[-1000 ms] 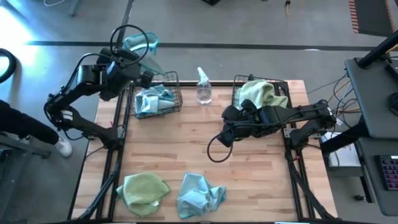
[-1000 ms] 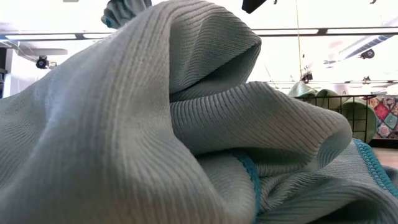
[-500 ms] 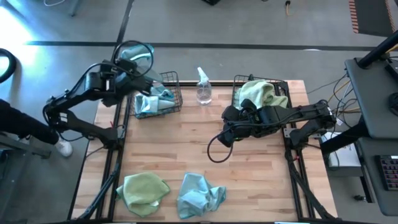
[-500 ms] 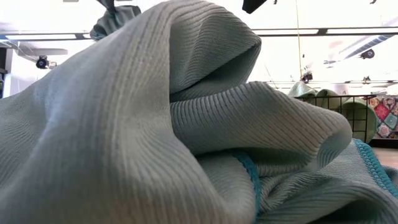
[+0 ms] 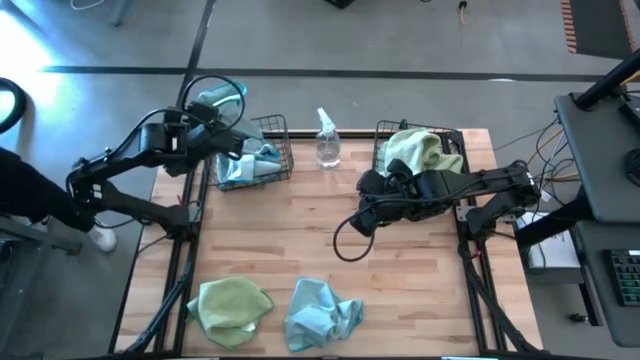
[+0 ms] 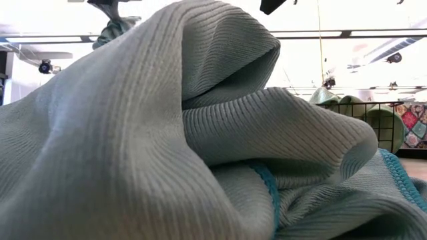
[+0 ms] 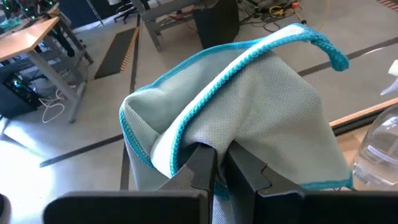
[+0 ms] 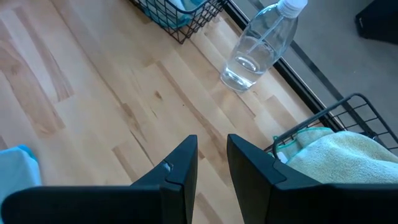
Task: Sort microfiber towel by color & place in baskets
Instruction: Put the blue microfiber cloth into the left wire basket
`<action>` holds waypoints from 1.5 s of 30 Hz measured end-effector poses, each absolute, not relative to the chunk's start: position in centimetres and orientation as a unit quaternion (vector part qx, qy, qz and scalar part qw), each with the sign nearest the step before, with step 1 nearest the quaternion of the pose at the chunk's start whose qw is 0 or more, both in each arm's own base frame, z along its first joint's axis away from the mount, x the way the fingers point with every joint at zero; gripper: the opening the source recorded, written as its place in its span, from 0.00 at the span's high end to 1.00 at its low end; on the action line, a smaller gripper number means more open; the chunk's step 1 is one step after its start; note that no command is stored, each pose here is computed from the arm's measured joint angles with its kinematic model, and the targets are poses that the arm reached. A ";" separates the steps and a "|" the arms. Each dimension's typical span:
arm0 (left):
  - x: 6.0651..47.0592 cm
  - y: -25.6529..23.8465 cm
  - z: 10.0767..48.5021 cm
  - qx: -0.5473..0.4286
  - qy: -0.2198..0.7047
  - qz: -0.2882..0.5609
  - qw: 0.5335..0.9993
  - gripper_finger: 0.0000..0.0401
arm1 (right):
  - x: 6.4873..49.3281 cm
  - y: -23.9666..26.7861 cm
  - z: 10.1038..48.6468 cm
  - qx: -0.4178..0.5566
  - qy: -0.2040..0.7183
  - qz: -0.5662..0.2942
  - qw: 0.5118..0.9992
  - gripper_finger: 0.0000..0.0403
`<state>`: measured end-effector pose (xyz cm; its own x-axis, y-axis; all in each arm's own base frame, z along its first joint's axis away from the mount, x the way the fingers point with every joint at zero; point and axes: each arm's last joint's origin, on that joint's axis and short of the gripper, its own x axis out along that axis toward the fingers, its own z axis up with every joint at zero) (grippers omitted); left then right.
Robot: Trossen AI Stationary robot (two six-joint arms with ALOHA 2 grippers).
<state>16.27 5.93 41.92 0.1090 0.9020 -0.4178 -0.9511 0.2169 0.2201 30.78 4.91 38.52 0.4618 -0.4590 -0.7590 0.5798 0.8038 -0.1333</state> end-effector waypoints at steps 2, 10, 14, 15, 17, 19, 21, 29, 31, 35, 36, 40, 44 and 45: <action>16.2 5.9 42.0 -0.052 0.236 0.623 0.744 0.97 | 30.8 4.9 38.5 0.072 0.420 -0.305 0.852 0.80; 16.2 5.9 42.1 -0.059 0.239 0.614 0.750 0.83 | 30.8 4.9 38.5 0.073 0.419 -0.304 0.853 0.80; 16.2 5.9 42.1 -0.059 0.240 0.614 0.750 0.76 | 30.8 4.9 38.5 0.074 0.419 -0.303 0.852 0.80; 16.3 5.9 42.1 -0.058 0.241 0.614 0.749 0.74 | 30.8 4.9 38.5 0.074 0.419 -0.303 0.852 0.80; 16.3 5.9 42.0 -0.058 0.242 0.614 0.749 0.71 | 30.8 4.9 38.5 0.074 0.419 -0.303 0.853 0.80; 16.4 5.9 42.0 -0.058 0.243 0.614 0.749 0.69 | 30.8 4.9 38.5 0.074 0.419 -0.303 0.853 0.80; 16.4 5.9 42.0 -0.058 0.243 0.614 0.749 0.67 | 30.8 4.9 38.5 0.074 0.419 -0.303 0.852 0.80; 16.7 5.7 41.7 -0.085 0.289 0.553 0.777 0.66 | 30.8 4.9 38.5 0.075 0.420 -0.302 0.852 0.80; 16.8 5.5 41.5 -0.096 0.314 0.513 0.793 0.66 | 30.8 4.9 38.5 0.075 0.420 -0.302 0.852 0.80; 17.3 4.9 41.4 -0.117 0.352 0.424 0.826 0.66 | 30.8 4.9 38.5 0.074 0.421 -0.301 0.852 0.80; 17.5 4.7 41.4 -0.118 0.354 0.404 0.835 0.66 | 30.8 4.9 38.5 0.074 0.421 -0.301 0.852 0.80; 18.2 4.0 41.7 -0.115 0.345 0.346 0.865 0.66 | 30.8 4.9 38.5 0.074 0.421 -0.301 0.853 0.80; 18.7 3.4 42.2 -0.114 0.331 0.289 0.891 0.66 | 30.8 4.9 38.5 0.080 0.418 -0.304 0.852 0.80; 18.9 3.2 42.3 -0.115 0.328 0.272 0.898 0.66 | 30.8 4.9 38.5 0.085 0.417 -0.306 0.852 0.80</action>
<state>18.88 3.24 42.28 0.6375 0.4126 -0.6506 -0.5629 0.8260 -0.0277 30.80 4.93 38.54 0.4651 -0.4515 -0.7615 0.5925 0.7979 -0.1112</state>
